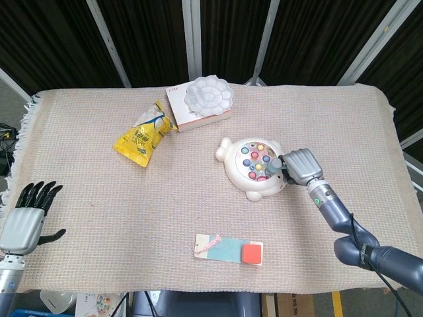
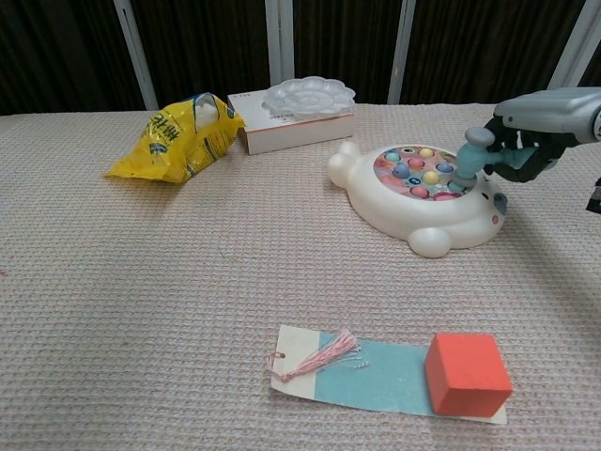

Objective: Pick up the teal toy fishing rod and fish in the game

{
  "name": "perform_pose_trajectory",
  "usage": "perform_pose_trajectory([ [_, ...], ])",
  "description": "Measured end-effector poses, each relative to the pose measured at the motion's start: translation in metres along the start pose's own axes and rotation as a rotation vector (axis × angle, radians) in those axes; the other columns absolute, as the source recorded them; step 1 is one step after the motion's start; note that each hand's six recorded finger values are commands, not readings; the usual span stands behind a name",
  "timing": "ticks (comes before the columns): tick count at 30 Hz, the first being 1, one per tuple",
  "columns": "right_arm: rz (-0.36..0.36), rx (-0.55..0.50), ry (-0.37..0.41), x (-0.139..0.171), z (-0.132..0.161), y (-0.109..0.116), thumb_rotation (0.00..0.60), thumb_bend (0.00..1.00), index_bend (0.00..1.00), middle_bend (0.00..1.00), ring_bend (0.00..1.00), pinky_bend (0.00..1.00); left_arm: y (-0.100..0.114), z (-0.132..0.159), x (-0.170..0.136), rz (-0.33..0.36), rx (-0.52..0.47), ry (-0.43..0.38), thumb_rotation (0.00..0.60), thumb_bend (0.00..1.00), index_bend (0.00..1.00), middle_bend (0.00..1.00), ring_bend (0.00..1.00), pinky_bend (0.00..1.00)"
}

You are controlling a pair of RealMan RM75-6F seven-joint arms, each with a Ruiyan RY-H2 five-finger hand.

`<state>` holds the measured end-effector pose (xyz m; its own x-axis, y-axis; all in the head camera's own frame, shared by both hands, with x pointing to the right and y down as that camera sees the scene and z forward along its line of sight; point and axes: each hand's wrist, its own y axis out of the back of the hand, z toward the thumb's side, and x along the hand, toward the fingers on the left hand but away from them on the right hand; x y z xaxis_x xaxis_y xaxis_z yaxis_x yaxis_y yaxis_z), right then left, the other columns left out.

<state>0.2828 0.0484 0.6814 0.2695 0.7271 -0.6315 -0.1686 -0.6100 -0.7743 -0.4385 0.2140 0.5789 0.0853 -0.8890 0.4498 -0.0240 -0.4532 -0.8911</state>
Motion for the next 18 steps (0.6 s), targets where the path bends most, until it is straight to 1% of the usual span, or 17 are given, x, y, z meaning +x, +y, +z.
perform_pose_trajectory([
  [5,-0.011,0.007,0.005,0.008,0.001,0.011,0.600,0.81,0.91,0.76,0.61,0.50,0.000,0.002,0.001,0.004,-0.006,-0.009,0.600,0.09,0.12,0.07,0.00,0.00],
  [8,-0.007,0.005,0.003,0.009,0.002,0.012,0.600,0.80,0.91,0.76,0.61,0.50,-0.001,0.002,0.000,0.003,-0.007,-0.011,0.600,0.09,0.12,0.07,0.00,0.00],
  [18,0.015,0.016,0.026,-0.004,0.019,0.018,0.600,0.81,0.91,0.76,0.62,0.50,-0.004,-0.003,-0.001,-0.005,-0.011,0.005,0.600,0.09,0.12,0.07,0.00,0.00],
])
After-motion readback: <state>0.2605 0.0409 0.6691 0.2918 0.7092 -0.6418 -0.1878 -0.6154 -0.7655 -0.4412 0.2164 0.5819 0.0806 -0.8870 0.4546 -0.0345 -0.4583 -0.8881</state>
